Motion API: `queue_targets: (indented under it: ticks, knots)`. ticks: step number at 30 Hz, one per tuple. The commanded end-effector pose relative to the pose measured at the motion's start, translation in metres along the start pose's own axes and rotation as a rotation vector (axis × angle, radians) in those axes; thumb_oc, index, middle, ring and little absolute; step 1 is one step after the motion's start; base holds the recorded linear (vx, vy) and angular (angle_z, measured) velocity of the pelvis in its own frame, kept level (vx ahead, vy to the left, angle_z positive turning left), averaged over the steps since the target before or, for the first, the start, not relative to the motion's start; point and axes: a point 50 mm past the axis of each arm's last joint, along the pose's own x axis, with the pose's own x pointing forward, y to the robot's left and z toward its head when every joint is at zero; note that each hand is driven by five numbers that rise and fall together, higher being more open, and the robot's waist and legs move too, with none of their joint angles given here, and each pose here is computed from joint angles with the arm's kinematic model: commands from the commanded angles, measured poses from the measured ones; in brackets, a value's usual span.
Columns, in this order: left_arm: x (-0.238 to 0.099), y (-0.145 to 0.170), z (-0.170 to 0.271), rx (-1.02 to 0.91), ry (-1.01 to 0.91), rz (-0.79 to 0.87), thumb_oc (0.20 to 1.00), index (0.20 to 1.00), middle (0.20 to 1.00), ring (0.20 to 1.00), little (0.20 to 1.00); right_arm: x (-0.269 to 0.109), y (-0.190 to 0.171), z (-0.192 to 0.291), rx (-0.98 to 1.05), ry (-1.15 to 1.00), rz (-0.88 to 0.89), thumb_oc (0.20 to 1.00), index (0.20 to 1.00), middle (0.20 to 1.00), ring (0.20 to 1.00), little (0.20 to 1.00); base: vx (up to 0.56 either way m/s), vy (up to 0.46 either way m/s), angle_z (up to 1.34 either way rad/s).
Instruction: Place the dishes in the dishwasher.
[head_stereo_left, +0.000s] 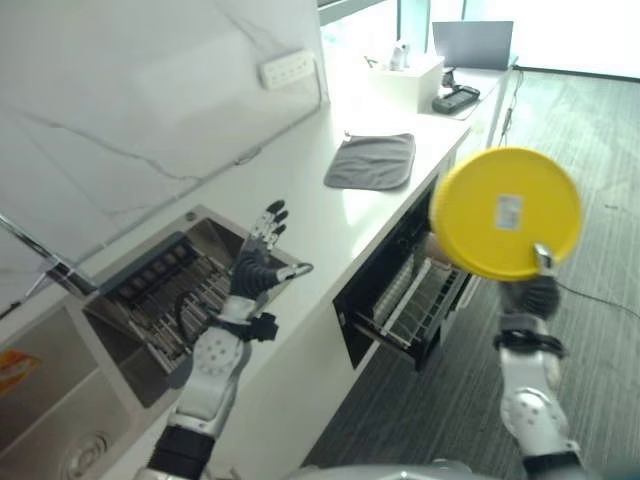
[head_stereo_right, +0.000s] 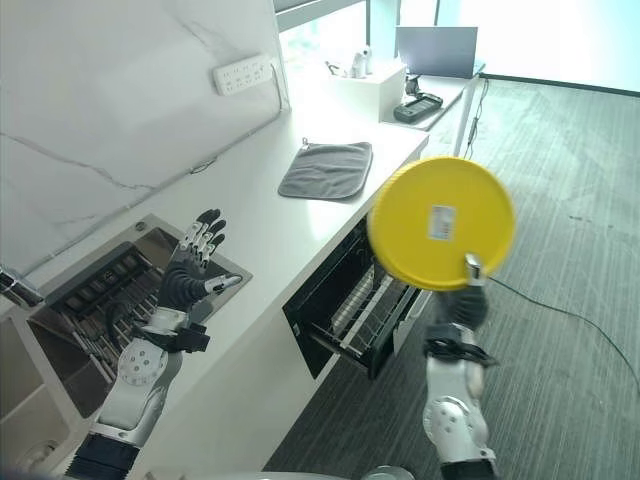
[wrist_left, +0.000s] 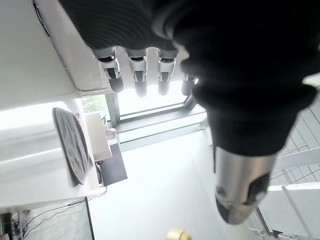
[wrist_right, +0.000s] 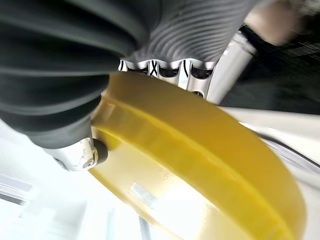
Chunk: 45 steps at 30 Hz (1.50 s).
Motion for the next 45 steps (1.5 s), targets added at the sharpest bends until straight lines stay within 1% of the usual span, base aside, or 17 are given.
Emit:
queue_targets:
  ticks: [1, 5, 7, 11, 15, 27, 31, 37, 40, 45]
  knots:
    - [0.01, 0.004, 0.036, 0.147, -0.178, -0.042, 1.0, 1.0, 1.0, 1.0, 1.0, 0.023, 0.045, 0.035, 0.03, -0.219, 0.231, 0.2, 0.2, 0.2, 0.2, 0.2, 0.01, 0.068, 0.27]
    - [0.013, 0.004, 0.046, 0.137, -0.2, -0.047, 1.0, 1.0, 1.0, 1.0, 1.0, 0.022, 0.041, 0.038, 0.033, -0.246, 0.232, 0.2, 0.2, 0.2, 0.2, 0.2, 0.07, -0.04, 0.33]
    - [0.013, 0.003, 0.047, 0.149, -0.204, -0.039, 1.0, 1.0, 1.0, 1.0, 1.0, 0.024, 0.044, 0.042, 0.033, -0.257, 0.249, 0.2, 0.2, 0.2, 0.2, 0.2, 0.06, -0.185, 0.31]
    - [0.009, 0.006, 0.04, 0.15, -0.163, -0.004, 1.0, 1.0, 1.0, 1.0, 1.0, 0.029, 0.043, 0.037, 0.02, -0.219, 0.233, 0.2, 0.2, 0.2, 0.2, 0.2, 0.11, -0.229, 0.36]
    - [-0.006, 0.012, 0.038, 0.135, -0.142, 0.012, 1.0, 1.0, 1.0, 1.0, 1.0, 0.027, 0.041, 0.033, -0.005, -0.188, 0.195, 0.2, 0.2, 0.2, 0.2, 0.2, 0.11, -0.133, 0.22]
    - [-0.019, 0.02, 0.038, 0.15, -0.128, 0.023, 1.0, 1.0, 1.0, 1.0, 1.0, 0.021, 0.038, 0.029, 0.007, -0.181, 0.185, 0.2, 0.2, 0.2, 0.2, 0.2, 0.05, -0.047, 0.04]
    - [-0.021, 0.024, 0.037, 0.154, -0.112, 0.034, 1.0, 1.0, 1.0, 1.0, 1.0, 0.019, 0.037, 0.036, -0.148, -0.255, 0.15, 0.2, 0.2, 0.2, 0.2, 0.2, 0.06, -0.001, 0.0]
    - [-0.022, 0.028, 0.038, 0.16, -0.113, 0.047, 1.0, 1.0, 1.0, 1.0, 1.0, 0.019, 0.023, 0.043, -0.181, -0.288, 0.083, 0.2, 0.2, 0.2, 0.2, 0.2, 0.0, -0.008, -0.07]
    - [-0.023, 0.031, 0.038, 0.169, -0.116, 0.053, 1.0, 1.0, 1.0, 1.0, 1.0, 0.017, 0.012, 0.051, -0.184, -0.312, 0.04, 0.2, 0.2, 0.2, 0.2, 0.2, 0.01, -0.037, -0.04]
    - [-0.023, 0.033, 0.039, 0.18, -0.123, 0.052, 1.0, 1.0, 1.0, 1.0, 1.0, 0.015, 0.004, 0.057, -0.168, -0.345, 0.003, 0.2, 0.2, 0.2, 0.2, 0.2, 0.0, -0.05, 0.0]
